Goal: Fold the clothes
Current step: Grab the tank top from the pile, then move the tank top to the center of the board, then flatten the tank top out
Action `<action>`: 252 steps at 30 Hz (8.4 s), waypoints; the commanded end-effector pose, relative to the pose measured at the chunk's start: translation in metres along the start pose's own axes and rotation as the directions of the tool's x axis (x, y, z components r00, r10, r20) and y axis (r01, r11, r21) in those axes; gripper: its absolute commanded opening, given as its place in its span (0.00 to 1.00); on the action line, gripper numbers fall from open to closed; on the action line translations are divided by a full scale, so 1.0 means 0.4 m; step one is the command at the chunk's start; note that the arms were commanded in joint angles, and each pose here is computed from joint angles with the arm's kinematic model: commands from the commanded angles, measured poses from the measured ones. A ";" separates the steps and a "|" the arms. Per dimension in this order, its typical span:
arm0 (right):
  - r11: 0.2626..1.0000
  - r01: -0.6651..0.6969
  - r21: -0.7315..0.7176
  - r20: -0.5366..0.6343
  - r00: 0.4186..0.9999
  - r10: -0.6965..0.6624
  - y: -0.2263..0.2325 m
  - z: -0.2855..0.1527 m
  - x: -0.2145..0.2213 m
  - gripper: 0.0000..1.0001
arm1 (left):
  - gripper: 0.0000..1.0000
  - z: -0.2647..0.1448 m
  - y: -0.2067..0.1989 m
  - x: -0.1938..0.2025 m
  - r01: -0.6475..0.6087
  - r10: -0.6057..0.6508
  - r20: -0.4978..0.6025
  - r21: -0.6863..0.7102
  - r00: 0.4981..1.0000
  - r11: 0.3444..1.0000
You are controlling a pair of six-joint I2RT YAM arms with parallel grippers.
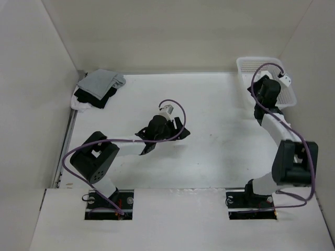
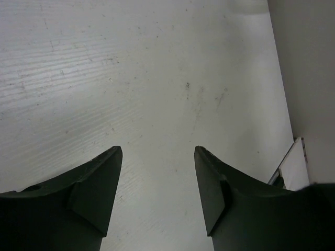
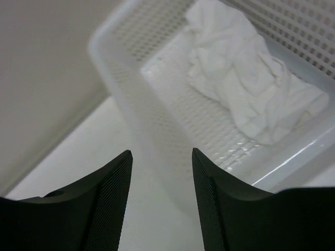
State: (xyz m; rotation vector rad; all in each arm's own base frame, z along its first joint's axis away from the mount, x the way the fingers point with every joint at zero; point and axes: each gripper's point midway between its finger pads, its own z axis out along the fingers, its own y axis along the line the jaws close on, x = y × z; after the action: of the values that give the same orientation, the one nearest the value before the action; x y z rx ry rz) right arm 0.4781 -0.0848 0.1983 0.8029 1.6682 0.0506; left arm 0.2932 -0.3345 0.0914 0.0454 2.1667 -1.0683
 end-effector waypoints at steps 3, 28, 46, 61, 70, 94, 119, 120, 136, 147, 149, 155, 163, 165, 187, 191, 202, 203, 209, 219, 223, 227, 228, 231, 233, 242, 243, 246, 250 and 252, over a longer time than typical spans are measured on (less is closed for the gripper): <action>0.869 -0.100 -0.484 0.123 0.976 0.181 0.341 -0.327 -0.157 0.58 | 0.58 -0.004 -0.032 -0.024 -0.008 0.006 0.037 0.066 0.999 0.998; 0.941 0.016 -0.339 0.089 0.996 0.015 0.272 -0.166 -0.088 0.21 | 0.59 -0.022 0.022 -0.068 0.029 -0.036 0.116 0.063 0.993 0.998; 0.947 0.153 0.284 -0.186 0.977 -0.102 -0.180 0.415 0.054 0.64 | 0.59 -0.012 0.056 -0.087 0.061 -0.068 0.119 0.055 0.991 0.997; 0.907 0.176 0.382 -0.417 0.909 -0.001 -0.257 0.469 0.127 0.47 | 0.58 -0.086 0.125 -0.175 0.179 -0.198 0.207 0.108 0.958 0.978; 0.882 0.262 0.392 -0.464 0.884 -0.056 -0.269 0.430 0.147 0.03 | 0.58 -0.135 0.174 -0.225 0.204 -0.223 0.287 0.097 0.932 0.974; 0.662 -0.010 -0.749 0.144 0.973 0.178 0.606 -0.613 -0.388 0.04 | 0.55 -0.158 0.089 -0.264 0.158 -0.189 0.362 0.112 0.913 0.981; 0.911 0.078 -0.406 -0.493 0.820 -0.290 0.097 -0.668 0.633 0.20 | 0.33 -0.240 0.198 -0.082 -0.042 0.125 0.213 -0.354 0.969 0.934; 0.917 0.103 -0.385 -0.493 0.817 -0.299 0.079 -0.668 0.639 0.32 | 0.34 -0.244 0.197 -0.066 -0.064 0.149 0.198 -0.381 0.969 0.922; 0.717 0.061 -0.695 -0.439 0.753 -0.490 0.350 -0.840 0.716 0.51 | 0.44 -0.153 0.210 -0.067 0.010 0.069 0.213 -0.348 0.975 0.937; 0.658 0.011 -0.753 -0.436 0.740 -0.512 0.478 -0.845 0.804 0.52 | 0.25 -0.127 0.252 -0.081 0.108 -0.028 0.250 -0.311 0.968 0.944; 0.652 -0.004 -0.758 -0.443 0.738 -0.509 0.491 -0.848 0.815 0.52 | 0.23 -0.119 0.254 -0.075 0.115 -0.041 0.242 -0.301 0.969 0.947; 0.691 0.014 -0.723 -0.461 0.735 -0.497 0.469 -0.817 0.837 0.24 | 0.12 -0.120 0.255 -0.062 0.145 -0.082 0.229 -0.270 0.970 0.952; 0.683 0.004 -0.730 -0.372 0.837 -0.402 0.413 -0.847 0.607 0.02 | 0.05 -0.223 0.133 -0.124 0.127 -0.080 0.293 -0.145 0.953 0.981; 0.669 0.000 -0.743 -0.341 0.860 -0.379 0.390 -0.875 0.523 0.03 | 0.05 -0.259 0.100 -0.143 0.118 -0.076 0.317 -0.115 0.945 0.986; 0.580 -0.006 -0.814 -0.116 0.981 -0.153 0.428 -1.015 0.016 0.05 | 0.09 -0.567 -0.120 -0.261 0.104 -0.108 0.500 0.036 0.859 0.994; 0.629 -0.050 -0.775 -0.263 0.932 -0.250 0.516 -0.778 0.212 0.05 | 0.38 -0.446 0.121 -0.209 0.301 -0.187 0.494 -0.162 0.849 0.940; 0.786 -0.051 -0.616 -0.379 0.894 -0.239 0.483 -0.472 0.395 0.06 | 0.20 -0.290 0.108 0.020 0.191 -0.153 0.186 -0.211 0.971 0.959; 0.788 -0.050 -0.614 -0.380 0.893 -0.240 0.480 -0.468 0.400 0.06 | 0.20 -0.270 0.079 0.058 0.145 -0.116 0.142 -0.209 0.983 0.967; 0.802 -0.066 -0.593 -0.396 0.891 -0.220 0.462 -0.454 0.418 0.06 | 0.38 -0.164 -0.042 0.175 -0.065 0.070 0.019 -0.193 0.997 0.979; 0.804 -0.087 -0.588 -0.412 0.888 -0.205 0.436 -0.470 0.431 0.06 | 0.42 -0.044 -0.066 0.202 -0.157 0.153 -0.036 -0.184 0.988 0.970; 0.802 -0.089 -0.590 -0.409 0.890 -0.202 0.431 -0.477 0.426 0.06 | 0.34 -0.031 -0.064 0.209 -0.180 0.174 -0.049 -0.193 0.984 0.964; 0.801 -0.092 -0.592 -0.402 0.895 -0.195 0.427 -0.480 0.414 0.06 | 0.27 -0.028 -0.046 0.223 -0.192 0.181 -0.072 -0.220 0.981 0.956; 0.799 -0.093 -0.594 -0.400 0.896 -0.193 0.427 -0.481 0.412 0.06 | 0.25 -0.025 -0.040 0.228 -0.196 0.182 -0.080 -0.227 0.980 0.954; 0.795 -0.096 -0.599 -0.392 0.901 -0.186 0.427 -0.487 0.401 0.06 | 0.17 -0.019 -0.026 0.243 -0.206 0.188 -0.097 -0.240 0.977 0.949; 0.793 -0.098 -0.601 -0.388 0.904 -0.182 0.427 -0.491 0.393 0.06 | 0.15 -0.019 -0.014 0.246 -0.212 0.192 -0.104 -0.255 0.976 0.943; 0.776 -0.108 -0.622 -0.362 0.918 -0.163 0.428 -0.518 0.350 0.06 | 0.02 -0.065 -0.040 0.195 -0.260 0.255 -0.056 -0.276 0.965 0.925; 0.775 -0.105 -0.623 -0.358 0.919 -0.164 0.426 -0.522 0.346 0.06 | 0.02 -0.082 -0.072 0.176 -0.249 0.250 -0.025 -0.246 0.968 0.937; 0.766 -0.107 -0.634 -0.344 0.926 -0.155 0.419 -0.544 0.322 0.06 | 0.02 -0.174 -0.201 0.074 -0.213 0.225 0.104 -0.118 0.969 0.970; 0.747 -0.104 -0.656 -0.325 0.933 -0.155 0.394 -0.599 0.289 0.06 | 0.02 -0.325 -0.283 -0.071 -0.182 0.186 0.260 -0.039 0.947 0.983; 0.726 -0.104 -0.680 -0.319 0.933 -0.165 0.379 -0.653 0.274 0.06 | 0.01 -0.407 -0.306 -0.134 -0.181 0.180 0.335 -0.029 0.925 0.983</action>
State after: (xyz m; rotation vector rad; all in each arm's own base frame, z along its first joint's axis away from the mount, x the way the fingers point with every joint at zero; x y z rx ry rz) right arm 0.3376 0.1871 0.2223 0.2325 1.8656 0.7728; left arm 0.1966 -0.3190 0.2269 0.1063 1.9225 -0.9314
